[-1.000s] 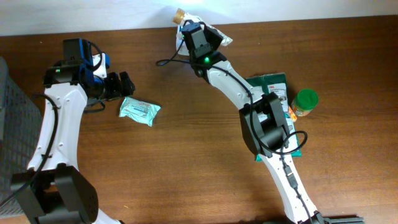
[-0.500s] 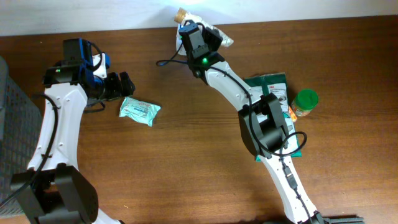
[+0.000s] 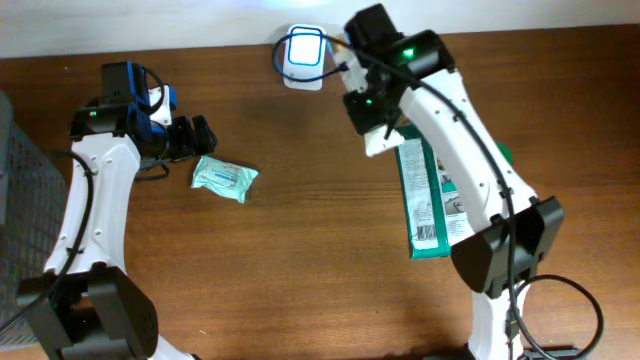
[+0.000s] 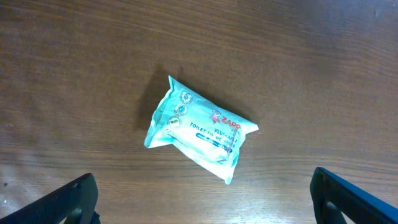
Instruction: Scan the item barcode
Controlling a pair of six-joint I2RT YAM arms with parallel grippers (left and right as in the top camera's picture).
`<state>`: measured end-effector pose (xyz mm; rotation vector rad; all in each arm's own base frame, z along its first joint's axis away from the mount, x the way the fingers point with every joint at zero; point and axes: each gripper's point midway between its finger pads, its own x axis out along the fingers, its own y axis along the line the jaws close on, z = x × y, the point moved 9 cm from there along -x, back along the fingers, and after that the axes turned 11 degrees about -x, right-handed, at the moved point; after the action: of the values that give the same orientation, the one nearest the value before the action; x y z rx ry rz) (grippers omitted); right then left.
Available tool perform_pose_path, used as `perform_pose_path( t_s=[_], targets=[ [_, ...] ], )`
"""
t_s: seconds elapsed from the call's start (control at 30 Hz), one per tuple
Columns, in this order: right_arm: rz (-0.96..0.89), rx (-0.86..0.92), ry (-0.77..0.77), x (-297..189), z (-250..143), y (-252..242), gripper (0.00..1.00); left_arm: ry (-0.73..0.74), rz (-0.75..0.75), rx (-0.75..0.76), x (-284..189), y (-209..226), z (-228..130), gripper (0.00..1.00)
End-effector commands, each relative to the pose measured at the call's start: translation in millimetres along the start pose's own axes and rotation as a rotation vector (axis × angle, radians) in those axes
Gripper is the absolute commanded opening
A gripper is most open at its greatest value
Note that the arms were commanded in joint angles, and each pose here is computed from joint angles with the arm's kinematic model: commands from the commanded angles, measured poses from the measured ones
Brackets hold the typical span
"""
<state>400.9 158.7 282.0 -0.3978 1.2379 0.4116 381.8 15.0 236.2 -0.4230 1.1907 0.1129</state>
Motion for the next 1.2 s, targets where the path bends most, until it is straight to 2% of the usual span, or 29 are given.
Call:
perform_pose_path(
  t_s=[0.0, 0.13, 0.2, 0.33, 0.53, 0.57, 0.67, 0.73, 0.8, 0.93, 0.97, 1.0, 1.03, 1.1, 1.17],
  targets=[
    [0.127, 0.103, 0.102, 23.5, -20.3, -1.8, 0.04, -0.027, -0.005, 0.006, -8.5, -1.8, 2.7, 0.99],
    [0.154, 0.117, 0.292, 89.0, -62.1, 5.0, 0.04, -0.027, -0.005, 0.006, -8.5, -1.8, 2.7, 0.99],
    [0.149, 0.194, 0.35, 112.9, -80.6, 6.3, 0.04, -0.027, -0.005, 0.006, -8.5, -1.8, 2.7, 0.99],
    [0.141, 0.268, 0.417, 140.3, -109.3, -0.2, 0.04, -0.027, -0.005, 0.006, -8.5, -1.7, 2.7, 0.99],
    [0.102, 0.394, 0.51, 144.8, -144.1, -43.9, 0.04, -0.027, -0.005, 0.006, -8.5, -1.8, 2.7, 0.99],
    [0.102, 0.417, 0.513, 144.2, -147.5, -51.2, 0.05, -0.027, -0.005, 0.006, -8.5, -1.8, 2.7, 0.99],
    [0.108, 0.447, 0.524, 142.1, -154.8, -64.1, 0.2, -0.027, -0.005, 0.006, -8.5, -1.8, 2.7, 0.99],
    [0.151, 0.406, 0.504, 137.4, -149.1, -63.6, 0.42, -0.027, -0.005, 0.005, -8.5, -1.7, 2.7, 0.99],
    [0.208, 0.374, 0.41, 114.6, -119.5, -64.6, 0.58, -0.027, -0.005, 0.006, -8.5, -1.8, 2.7, 0.99],
    [0.325, 0.339, 0.181, 80.1, -64.8, -54.0, 0.58, -0.027, -0.005, 0.006, -8.5, -1.8, 2.7, 0.99],
    [0.425, 0.309, 0.044, 76.5, -40.8, -42.8, 0.57, -0.027, -0.005, 0.005, -8.5, -1.8, 2.7, 0.99],
    [0.451, 0.323, -0.021, 79.3, -27.1, -36.4, 0.45, -0.027, -0.005, 0.006, -8.5, -1.7, 2.7, 0.99],
    [0.449, 0.35, -0.055, 82.3, -17.8, -30.1, 0.41, -0.027, -0.005, 0.006, -8.5, -1.7, 2.7, 0.99],
    [0.446, 0.337, -0.11, 89.9, -4.3, -12.0, 0.34, -0.027, -0.005, 0.006, -8.5, -1.8, 2.7, 0.99],
    [0.422, 0.375, -0.117, 105.7, 1.2, 14.3, 0.32, -0.027, -0.005, 0.005, -8.5, -1.8, 2.7, 0.99]
  ],
)
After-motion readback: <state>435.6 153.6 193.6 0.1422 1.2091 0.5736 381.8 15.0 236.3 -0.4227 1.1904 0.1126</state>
